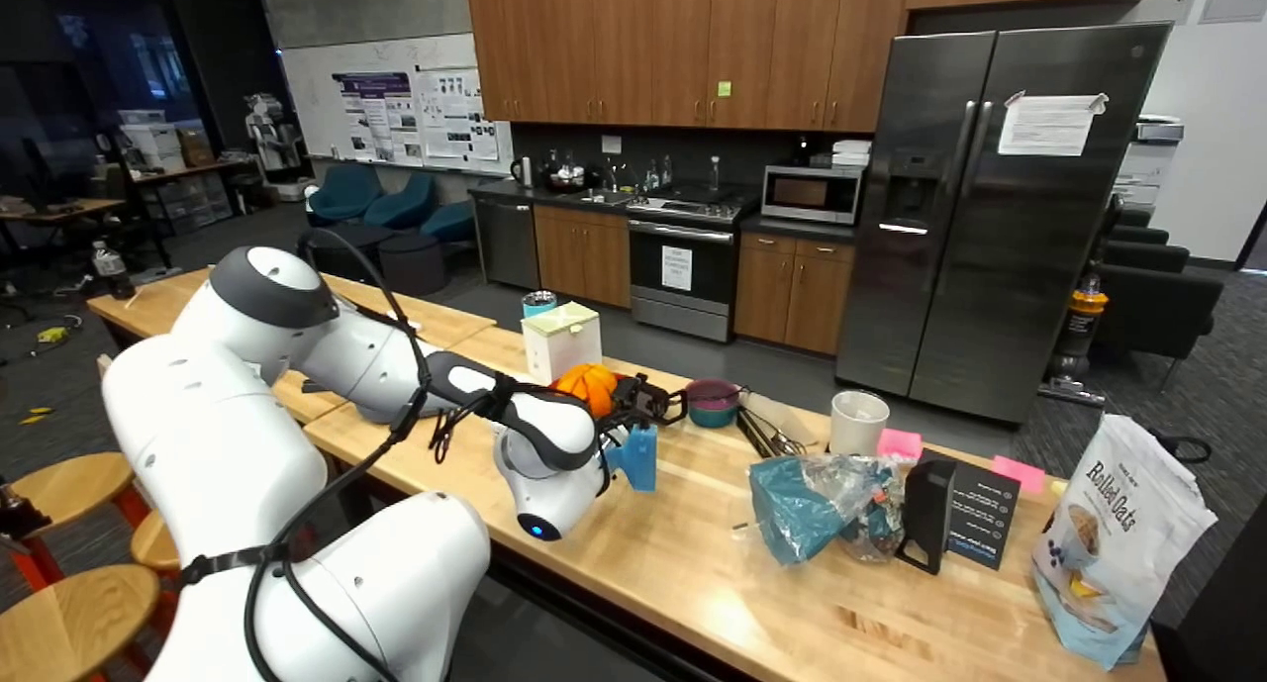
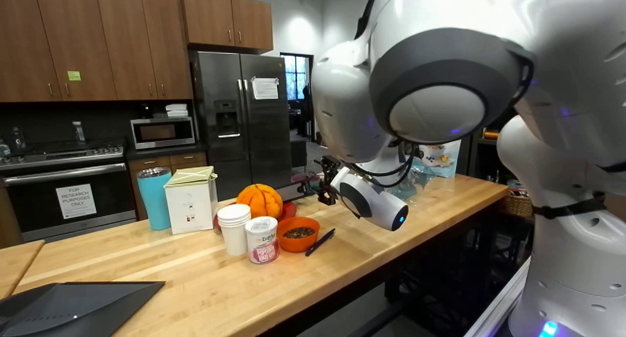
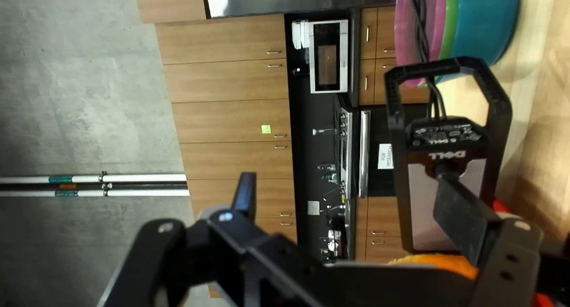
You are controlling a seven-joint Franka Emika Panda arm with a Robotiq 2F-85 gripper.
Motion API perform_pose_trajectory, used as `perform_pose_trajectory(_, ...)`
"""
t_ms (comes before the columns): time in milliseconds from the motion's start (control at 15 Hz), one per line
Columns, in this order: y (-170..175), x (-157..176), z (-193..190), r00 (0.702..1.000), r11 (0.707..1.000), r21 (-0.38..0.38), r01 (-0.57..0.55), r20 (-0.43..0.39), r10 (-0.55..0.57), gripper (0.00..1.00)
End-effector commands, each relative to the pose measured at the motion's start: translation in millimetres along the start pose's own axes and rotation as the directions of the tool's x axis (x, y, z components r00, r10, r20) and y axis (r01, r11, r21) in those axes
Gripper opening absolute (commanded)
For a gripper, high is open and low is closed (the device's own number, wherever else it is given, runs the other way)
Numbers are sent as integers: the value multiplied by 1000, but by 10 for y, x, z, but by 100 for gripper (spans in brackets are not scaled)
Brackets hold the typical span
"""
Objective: Turn the knob on the black and grey device.
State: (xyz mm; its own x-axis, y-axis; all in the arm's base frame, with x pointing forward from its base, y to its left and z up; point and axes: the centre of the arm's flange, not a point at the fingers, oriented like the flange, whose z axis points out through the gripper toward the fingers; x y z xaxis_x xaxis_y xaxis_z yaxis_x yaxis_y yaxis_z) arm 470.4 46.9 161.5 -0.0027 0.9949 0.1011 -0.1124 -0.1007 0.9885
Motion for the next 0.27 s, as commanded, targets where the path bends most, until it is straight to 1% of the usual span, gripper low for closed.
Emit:
perform_pose_trajectory(0, 427, 167, -220, 997, 996, -47, 71, -4, -71, 100)
perform_pose_trajectory(67, 158, 86, -78, 999, 999, -26, 43, -20, -44, 100)
perform_pose_trajectory(200, 262, 152, -140, 998, 997, -43, 61, -28, -62, 100)
